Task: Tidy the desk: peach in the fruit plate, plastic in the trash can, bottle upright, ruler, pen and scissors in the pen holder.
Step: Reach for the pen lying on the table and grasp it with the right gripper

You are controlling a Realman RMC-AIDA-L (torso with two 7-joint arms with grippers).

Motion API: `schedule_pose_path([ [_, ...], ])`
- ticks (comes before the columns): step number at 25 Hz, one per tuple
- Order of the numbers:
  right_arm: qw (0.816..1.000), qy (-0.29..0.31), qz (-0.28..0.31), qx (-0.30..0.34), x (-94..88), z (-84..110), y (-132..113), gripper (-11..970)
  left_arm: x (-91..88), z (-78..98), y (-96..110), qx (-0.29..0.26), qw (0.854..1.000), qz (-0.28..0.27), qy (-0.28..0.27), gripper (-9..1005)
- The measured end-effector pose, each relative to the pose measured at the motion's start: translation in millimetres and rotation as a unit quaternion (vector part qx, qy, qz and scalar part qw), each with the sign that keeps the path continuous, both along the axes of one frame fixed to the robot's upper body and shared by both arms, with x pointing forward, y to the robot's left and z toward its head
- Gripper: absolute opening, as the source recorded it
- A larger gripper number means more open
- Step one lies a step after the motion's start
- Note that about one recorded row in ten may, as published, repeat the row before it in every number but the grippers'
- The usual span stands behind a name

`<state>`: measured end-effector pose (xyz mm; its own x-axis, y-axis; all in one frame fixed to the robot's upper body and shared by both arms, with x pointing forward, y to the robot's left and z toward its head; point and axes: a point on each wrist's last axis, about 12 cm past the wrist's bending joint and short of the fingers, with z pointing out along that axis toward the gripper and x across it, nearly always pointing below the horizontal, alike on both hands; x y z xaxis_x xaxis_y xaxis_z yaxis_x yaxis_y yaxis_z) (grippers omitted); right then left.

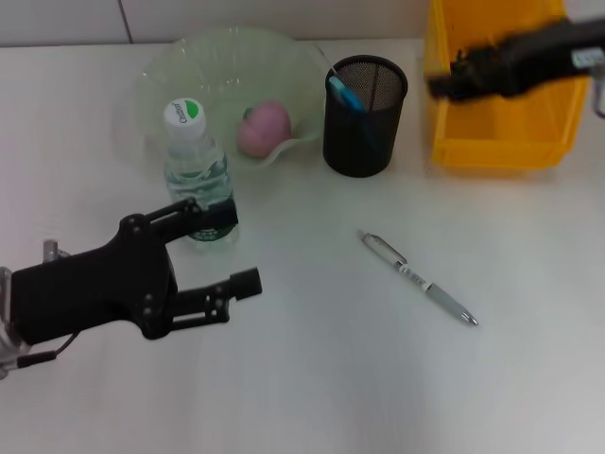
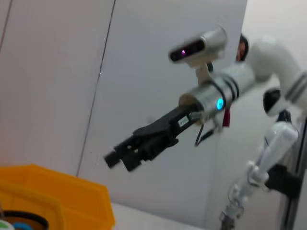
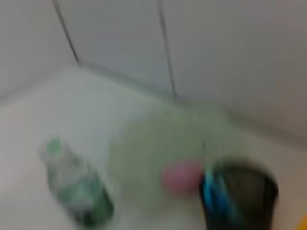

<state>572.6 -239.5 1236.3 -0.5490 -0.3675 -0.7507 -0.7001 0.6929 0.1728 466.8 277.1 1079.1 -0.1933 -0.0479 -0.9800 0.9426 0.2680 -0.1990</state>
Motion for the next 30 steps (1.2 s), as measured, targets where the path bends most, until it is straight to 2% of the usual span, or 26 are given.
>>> schedule_pose_path([
  [3, 0.994, 0.087, -0.013, -0.067, -1.6, 5.5, 9, 721, -1.6, 2.4, 3, 0.012, 1.0, -0.013, -0.006, 829],
  [5, 0.986, 0.122, -0.002, -0.11, -0.3, 0.9, 24, 746, -3.3, 4.4, 4, 0.015, 1.0, -0.024, -0.009, 829],
  [8, 0.973, 0.144, -0.001, -0.18, 4.1, -15.2, 50, 751, -4.1, 5.3, 6, 0.018, 0.999, -0.03, -0.012, 829],
  [11, 0.963, 0.153, 0.003, -0.222, 8.2, -31.1, 70, 751, -4.4, 4.2, 7, 0.026, 0.999, -0.031, -0.011, 829],
  [19, 0.947, 0.182, 0.033, -0.264, 19.1, -64.6, 102, 745, -4.4, 0.8, 6, 0.042, 0.998, -0.038, -0.012, 829],
  [30, 0.939, 0.188, 0.037, -0.285, 24.1, -83.3, 122, 738, -5.1, -0.3, 6, 0.046, 0.998, -0.038, -0.021, 829],
])
